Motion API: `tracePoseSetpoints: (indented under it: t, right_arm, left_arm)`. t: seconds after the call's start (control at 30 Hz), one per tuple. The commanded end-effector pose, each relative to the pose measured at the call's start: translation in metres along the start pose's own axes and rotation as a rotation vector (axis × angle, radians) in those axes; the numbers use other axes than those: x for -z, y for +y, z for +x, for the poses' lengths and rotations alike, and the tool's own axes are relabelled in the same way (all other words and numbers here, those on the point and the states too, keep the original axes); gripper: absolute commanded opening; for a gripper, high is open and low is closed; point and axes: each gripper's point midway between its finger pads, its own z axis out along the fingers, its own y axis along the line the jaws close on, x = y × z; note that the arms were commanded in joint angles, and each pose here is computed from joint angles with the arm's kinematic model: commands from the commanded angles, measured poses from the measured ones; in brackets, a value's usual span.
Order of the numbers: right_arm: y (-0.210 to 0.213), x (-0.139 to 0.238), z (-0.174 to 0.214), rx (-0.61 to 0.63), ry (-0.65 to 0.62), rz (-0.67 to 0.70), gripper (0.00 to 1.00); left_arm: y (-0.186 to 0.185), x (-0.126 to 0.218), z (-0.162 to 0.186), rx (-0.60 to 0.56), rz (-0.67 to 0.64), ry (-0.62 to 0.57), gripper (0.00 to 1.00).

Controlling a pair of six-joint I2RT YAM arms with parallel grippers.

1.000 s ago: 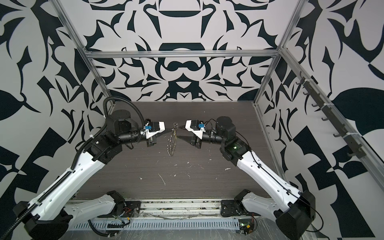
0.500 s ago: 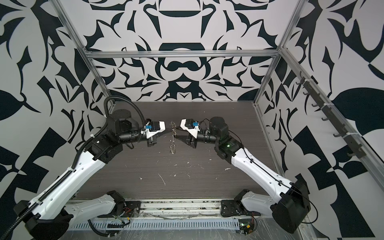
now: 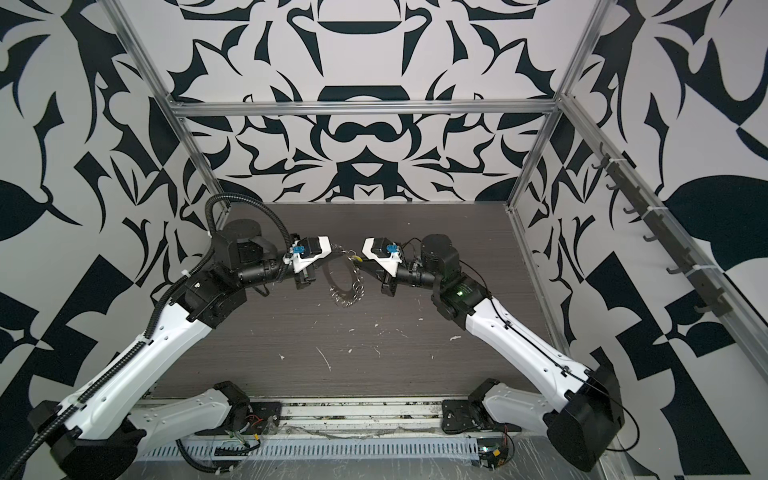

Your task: Remove the keys from the keyring

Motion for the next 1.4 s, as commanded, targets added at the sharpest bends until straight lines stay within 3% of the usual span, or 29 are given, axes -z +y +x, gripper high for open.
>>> tracePoseSetpoints:
  t: [0.0,0.4,0.67,1.1,1.37]
  right_arm:
    - [0.0,0.01,-0.005,0.05,0.03,0.04,0.0]
    - [-0.019,0.029,-0.009,0.238,0.098,0.193,0.0]
    - [-0.002,0.028,-0.013,0.4,0.053,0.169,0.0]
    - [0.005,0.011,0.017,0.873,0.244,0.216,0.0]
    - [0.012,-0.008,0.044,1.235,0.377,0.274,0.0]
  left_arm:
    - [0.022,0.005,-0.011,-0.029,-0.118,-0.038,0.0]
    - [0.03,-0.004,-0.002,0.005,-0.179,-0.029,0.0]
    - [0.042,-0.025,-0.003,0.065,-0.288,-0.023,0.0]
    - [0.052,-0.039,-0.002,0.126,-0.406,-0.014,0.0]
    - [0.049,-0.038,-0.007,0.117,-0.432,-0.069,0.0]
